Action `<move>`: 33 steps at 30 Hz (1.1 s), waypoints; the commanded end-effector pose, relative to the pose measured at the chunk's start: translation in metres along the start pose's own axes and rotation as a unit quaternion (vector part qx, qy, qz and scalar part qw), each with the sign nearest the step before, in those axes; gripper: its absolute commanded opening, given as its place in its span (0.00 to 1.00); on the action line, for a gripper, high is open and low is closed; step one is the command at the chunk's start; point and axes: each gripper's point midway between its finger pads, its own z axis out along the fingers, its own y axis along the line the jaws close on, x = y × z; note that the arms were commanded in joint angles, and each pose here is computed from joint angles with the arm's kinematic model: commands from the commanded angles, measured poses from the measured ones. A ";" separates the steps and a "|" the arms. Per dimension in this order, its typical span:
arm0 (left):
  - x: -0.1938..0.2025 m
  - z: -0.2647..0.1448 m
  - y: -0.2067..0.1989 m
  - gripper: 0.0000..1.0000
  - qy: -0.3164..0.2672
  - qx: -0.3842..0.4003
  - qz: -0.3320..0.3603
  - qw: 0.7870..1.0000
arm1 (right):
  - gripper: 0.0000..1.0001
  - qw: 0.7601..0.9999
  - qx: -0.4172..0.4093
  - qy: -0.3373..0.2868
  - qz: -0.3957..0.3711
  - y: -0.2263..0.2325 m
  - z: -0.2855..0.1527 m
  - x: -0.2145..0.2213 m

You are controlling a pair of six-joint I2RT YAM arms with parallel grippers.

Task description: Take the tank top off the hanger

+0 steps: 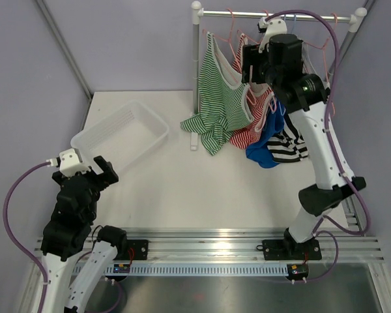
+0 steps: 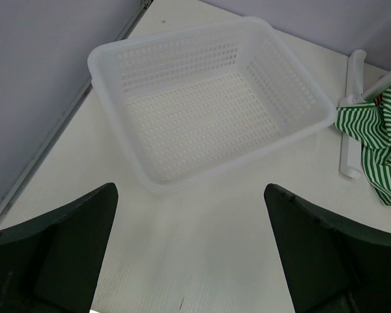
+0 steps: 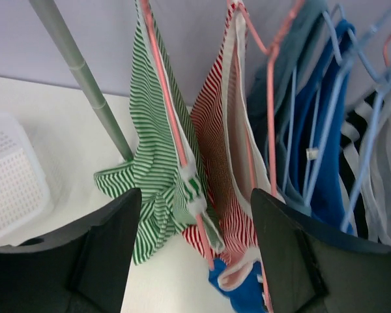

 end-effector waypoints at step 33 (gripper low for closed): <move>-0.009 0.001 -0.015 0.99 -0.019 0.037 -0.016 0.999 | 0.33 0.993 -0.093 -0.024 -0.071 0.036 0.110 -0.004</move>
